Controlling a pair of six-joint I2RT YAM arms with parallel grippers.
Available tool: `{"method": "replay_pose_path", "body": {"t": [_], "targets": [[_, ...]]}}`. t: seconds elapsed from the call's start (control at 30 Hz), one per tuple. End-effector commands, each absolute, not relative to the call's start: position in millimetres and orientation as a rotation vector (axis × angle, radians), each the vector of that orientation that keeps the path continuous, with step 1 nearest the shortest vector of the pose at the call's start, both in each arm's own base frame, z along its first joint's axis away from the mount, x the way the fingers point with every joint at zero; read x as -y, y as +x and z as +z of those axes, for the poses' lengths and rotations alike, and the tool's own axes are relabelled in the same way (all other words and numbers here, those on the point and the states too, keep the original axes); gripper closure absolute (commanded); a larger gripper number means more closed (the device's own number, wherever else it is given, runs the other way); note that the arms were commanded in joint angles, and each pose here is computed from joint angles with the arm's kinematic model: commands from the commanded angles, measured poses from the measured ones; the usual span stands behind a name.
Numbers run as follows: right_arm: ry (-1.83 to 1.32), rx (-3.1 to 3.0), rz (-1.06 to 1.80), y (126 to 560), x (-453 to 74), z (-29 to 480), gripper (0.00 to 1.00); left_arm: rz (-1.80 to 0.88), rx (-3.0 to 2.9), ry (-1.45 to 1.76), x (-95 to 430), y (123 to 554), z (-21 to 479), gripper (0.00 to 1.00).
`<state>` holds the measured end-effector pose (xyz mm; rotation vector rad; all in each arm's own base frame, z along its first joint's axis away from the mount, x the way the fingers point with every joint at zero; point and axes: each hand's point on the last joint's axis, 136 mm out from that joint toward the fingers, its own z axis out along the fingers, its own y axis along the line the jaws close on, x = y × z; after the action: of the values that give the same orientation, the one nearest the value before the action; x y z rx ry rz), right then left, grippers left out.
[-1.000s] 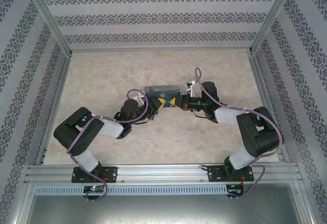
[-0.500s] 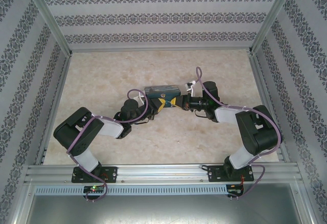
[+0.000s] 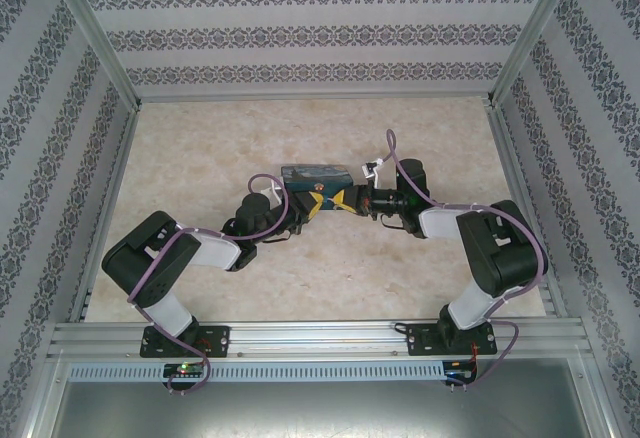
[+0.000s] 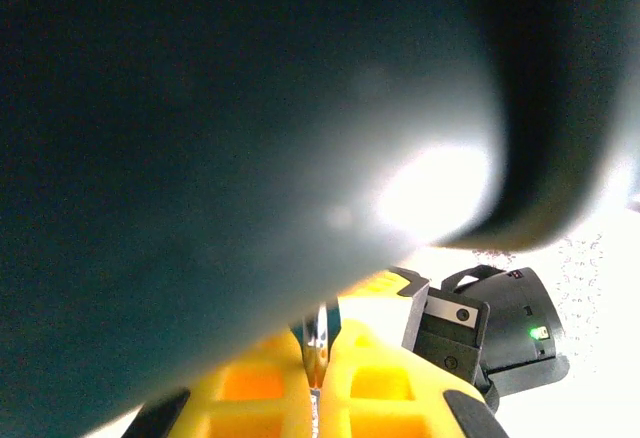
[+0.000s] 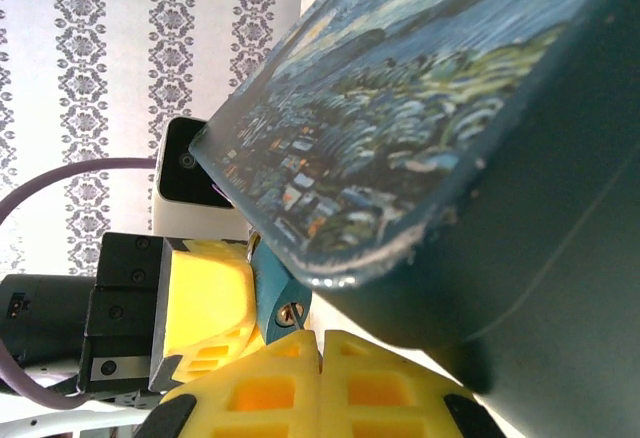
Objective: Unlock the padlock with the key
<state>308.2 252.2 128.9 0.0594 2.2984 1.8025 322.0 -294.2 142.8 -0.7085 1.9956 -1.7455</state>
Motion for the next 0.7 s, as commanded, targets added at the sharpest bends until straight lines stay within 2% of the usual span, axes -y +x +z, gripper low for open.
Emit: {"method": "replay_pose_path", "body": {"t": [0.0, 0.67], "targets": [[0.092, -2.318, 1.838, 308, -260, 126, 1.0, -2.059, -1.849, -0.334, 332, 290, 226, 1.0], [0.18, -2.276, 1.96, 315, -267, 147, 1.0, -2.073, -1.82, -0.306, 332, 289, 234, 1.0]]}}
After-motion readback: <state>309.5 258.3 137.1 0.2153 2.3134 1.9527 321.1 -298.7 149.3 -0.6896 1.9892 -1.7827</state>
